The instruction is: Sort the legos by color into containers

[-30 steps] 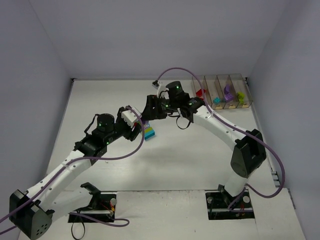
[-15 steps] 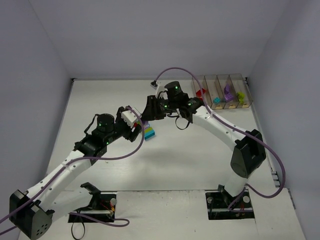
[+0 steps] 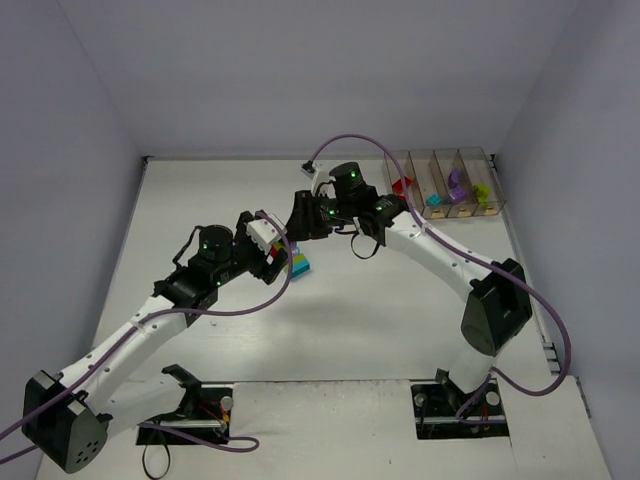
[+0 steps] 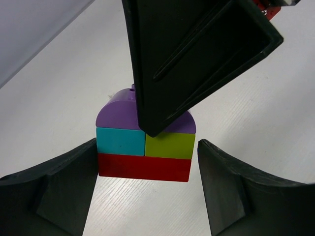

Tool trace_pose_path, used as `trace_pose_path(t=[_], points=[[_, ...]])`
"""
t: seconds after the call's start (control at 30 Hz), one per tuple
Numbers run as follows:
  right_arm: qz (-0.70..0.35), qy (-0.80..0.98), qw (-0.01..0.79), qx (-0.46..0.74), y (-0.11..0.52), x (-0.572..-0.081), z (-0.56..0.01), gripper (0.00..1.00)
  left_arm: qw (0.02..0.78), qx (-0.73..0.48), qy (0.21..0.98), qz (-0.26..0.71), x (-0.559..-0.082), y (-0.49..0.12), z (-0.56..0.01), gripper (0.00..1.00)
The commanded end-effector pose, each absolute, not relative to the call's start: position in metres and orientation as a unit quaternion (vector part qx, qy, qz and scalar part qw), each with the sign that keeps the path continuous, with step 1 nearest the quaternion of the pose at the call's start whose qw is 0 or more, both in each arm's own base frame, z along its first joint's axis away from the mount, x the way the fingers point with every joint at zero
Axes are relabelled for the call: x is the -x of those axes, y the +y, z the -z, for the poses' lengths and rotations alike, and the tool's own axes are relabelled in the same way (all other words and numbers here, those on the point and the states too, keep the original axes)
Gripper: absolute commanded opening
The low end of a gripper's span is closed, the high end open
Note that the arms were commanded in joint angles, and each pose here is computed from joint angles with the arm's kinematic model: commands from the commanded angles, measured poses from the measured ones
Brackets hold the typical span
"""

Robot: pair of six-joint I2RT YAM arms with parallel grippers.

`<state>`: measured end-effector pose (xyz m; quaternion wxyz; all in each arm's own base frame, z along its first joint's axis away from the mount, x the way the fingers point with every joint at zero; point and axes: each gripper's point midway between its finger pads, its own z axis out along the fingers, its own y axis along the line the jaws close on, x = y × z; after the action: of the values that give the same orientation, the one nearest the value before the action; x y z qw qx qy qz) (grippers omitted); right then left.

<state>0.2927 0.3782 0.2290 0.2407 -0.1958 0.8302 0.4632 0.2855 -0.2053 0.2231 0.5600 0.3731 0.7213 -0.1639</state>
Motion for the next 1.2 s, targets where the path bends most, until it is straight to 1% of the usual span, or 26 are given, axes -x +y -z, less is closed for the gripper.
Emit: trace_pose_path(t=[0.0, 0.1, 0.17, 0.23, 0.4, 0.47, 0.53, 0.57, 0.6, 0.7, 1.0, 1.17], points=[[-0.498, 0.788, 0.284, 0.224, 0.384, -0.287, -0.278, 0.0, 0.601, -0.378, 0.68, 0.185, -0.291, -0.219, -0.258, 0.71], [-0.499, 0.786, 0.282, 0.232, 0.384, -0.285, -0.277, 0.0, 0.601, -0.387, 0.674, 0.185, -0.291, -0.221, -0.259, 0.71], [-0.502, 0.783, 0.279, 0.239, 0.384, -0.282, -0.277, 0.0, 0.6, -0.391, 0.673, 0.186, -0.291, -0.223, -0.259, 0.69], [-0.5, 0.782, 0.279, 0.244, 0.384, -0.282, -0.275, 0.0, 0.6, -0.395, 0.669, 0.188, -0.291, -0.224, -0.26, 0.65], [-0.502, 0.78, 0.274, 0.255, 0.384, -0.278, -0.27, 0.0, 0.6, -0.404, 0.664, 0.192, -0.29, -0.227, -0.261, 0.52], [-0.502, 0.779, 0.272, 0.259, 0.384, -0.276, -0.269, 0.0, 0.598, -0.406, 0.663, 0.196, -0.29, -0.228, -0.261, 0.5], [-0.503, 0.778, 0.269, 0.262, 0.386, -0.275, -0.267, 0.0, 0.598, -0.407, 0.661, 0.198, -0.29, -0.23, -0.261, 0.45], [-0.504, 0.777, 0.269, 0.263, 0.386, -0.275, -0.267, 0.0, 0.596, -0.41, 0.661, 0.2, -0.29, -0.231, -0.261, 0.39], [-0.505, 0.777, 0.266, 0.264, 0.386, -0.274, -0.267, 0.0, 0.594, -0.411, 0.661, 0.201, -0.291, -0.232, -0.259, 0.23], [-0.508, 0.772, 0.27, 0.27, 0.387, -0.273, -0.272, 0.0, 0.587, -0.412, 0.668, 0.199, -0.292, -0.232, -0.253, 0.0], [-0.495, 0.771, 0.306, 0.258, 0.364, -0.291, -0.289, 0.0, 0.549, -0.387, 0.711, 0.208, -0.293, -0.218, -0.211, 0.0], [-0.487, 0.774, 0.324, 0.242, 0.343, -0.305, -0.295, 0.0, 0.539, -0.374, 0.725, 0.211, -0.294, -0.212, -0.199, 0.0]])
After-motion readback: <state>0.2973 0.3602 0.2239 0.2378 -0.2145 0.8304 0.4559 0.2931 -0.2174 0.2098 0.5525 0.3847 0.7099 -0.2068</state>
